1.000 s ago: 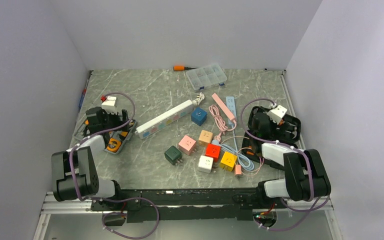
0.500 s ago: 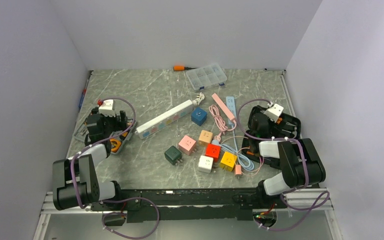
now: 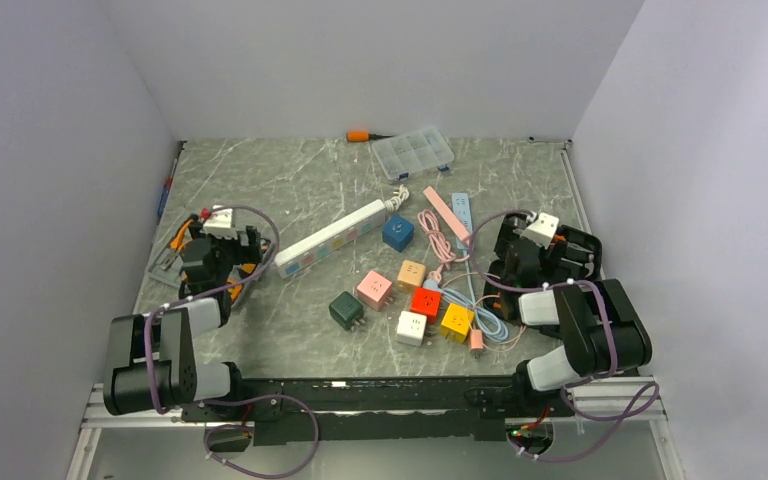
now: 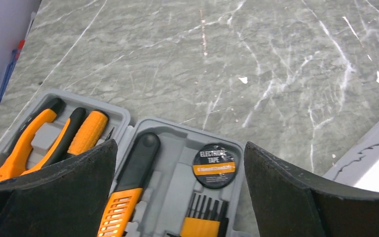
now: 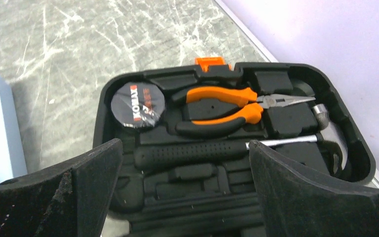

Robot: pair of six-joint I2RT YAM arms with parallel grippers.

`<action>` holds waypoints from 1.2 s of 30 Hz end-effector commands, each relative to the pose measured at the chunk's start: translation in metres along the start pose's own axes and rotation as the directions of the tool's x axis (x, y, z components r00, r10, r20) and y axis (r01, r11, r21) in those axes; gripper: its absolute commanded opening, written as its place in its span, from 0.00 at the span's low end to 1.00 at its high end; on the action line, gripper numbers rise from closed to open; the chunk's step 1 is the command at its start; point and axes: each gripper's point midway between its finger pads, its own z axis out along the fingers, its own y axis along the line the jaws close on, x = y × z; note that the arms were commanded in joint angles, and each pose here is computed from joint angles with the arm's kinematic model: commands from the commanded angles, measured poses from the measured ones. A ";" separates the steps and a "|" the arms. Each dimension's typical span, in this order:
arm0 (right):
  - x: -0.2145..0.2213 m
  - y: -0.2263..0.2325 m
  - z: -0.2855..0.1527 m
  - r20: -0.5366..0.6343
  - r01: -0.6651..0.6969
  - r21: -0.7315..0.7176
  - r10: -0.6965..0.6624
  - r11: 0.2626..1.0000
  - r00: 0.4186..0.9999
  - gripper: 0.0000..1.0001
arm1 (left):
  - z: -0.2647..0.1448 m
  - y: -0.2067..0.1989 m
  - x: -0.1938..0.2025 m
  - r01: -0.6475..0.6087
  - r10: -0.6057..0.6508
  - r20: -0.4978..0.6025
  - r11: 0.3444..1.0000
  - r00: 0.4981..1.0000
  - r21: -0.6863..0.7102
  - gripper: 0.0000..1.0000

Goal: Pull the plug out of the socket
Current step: Reset both arms

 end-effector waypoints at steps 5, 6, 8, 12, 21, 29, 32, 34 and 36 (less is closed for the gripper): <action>-0.028 0.007 -0.028 0.198 -0.051 -0.157 0.082 0.986 0.977 1.00 | -0.013 -0.024 -0.018 -0.139 0.139 0.185 0.990 0.973 -0.013 0.99; -0.023 0.011 -0.029 0.188 -0.042 -0.187 0.077 0.981 0.979 1.00 | -0.012 -0.022 -0.021 -0.133 0.136 0.204 0.991 0.969 -0.025 0.99; -0.027 0.011 -0.025 0.229 -0.004 -0.167 0.043 0.986 0.973 1.00 | -0.009 -0.021 -0.014 -0.129 0.131 0.154 0.991 0.979 -0.022 0.99; -0.009 0.014 0.001 0.071 -0.046 -0.170 0.059 0.984 0.996 1.00 | -0.001 -0.018 -0.014 -0.104 0.106 0.133 0.994 0.985 -0.021 0.99; -0.013 0.005 0.002 0.075 -0.080 -0.169 0.094 0.982 0.993 1.00 | -0.003 -0.015 -0.015 -0.093 0.095 0.139 0.995 0.986 -0.024 0.99; -0.014 0.005 0.001 0.084 -0.079 -0.170 0.094 0.982 0.992 1.00 | -0.002 -0.015 -0.016 -0.094 0.097 0.141 0.995 0.985 -0.026 0.99; -0.014 0.005 0.001 0.084 -0.080 -0.170 0.096 0.982 0.992 1.00 | -0.002 -0.015 -0.016 -0.094 0.097 0.137 0.995 0.986 -0.026 0.99; -0.014 0.005 0.001 0.086 -0.080 -0.170 0.096 0.982 0.992 1.00 | -0.001 -0.015 -0.015 -0.095 0.097 0.135 0.995 0.986 -0.025 0.99; -0.014 0.005 0.001 0.086 -0.080 -0.170 0.096 0.982 0.992 1.00 | -0.001 -0.014 -0.015 -0.095 0.098 0.132 0.995 0.986 -0.026 0.99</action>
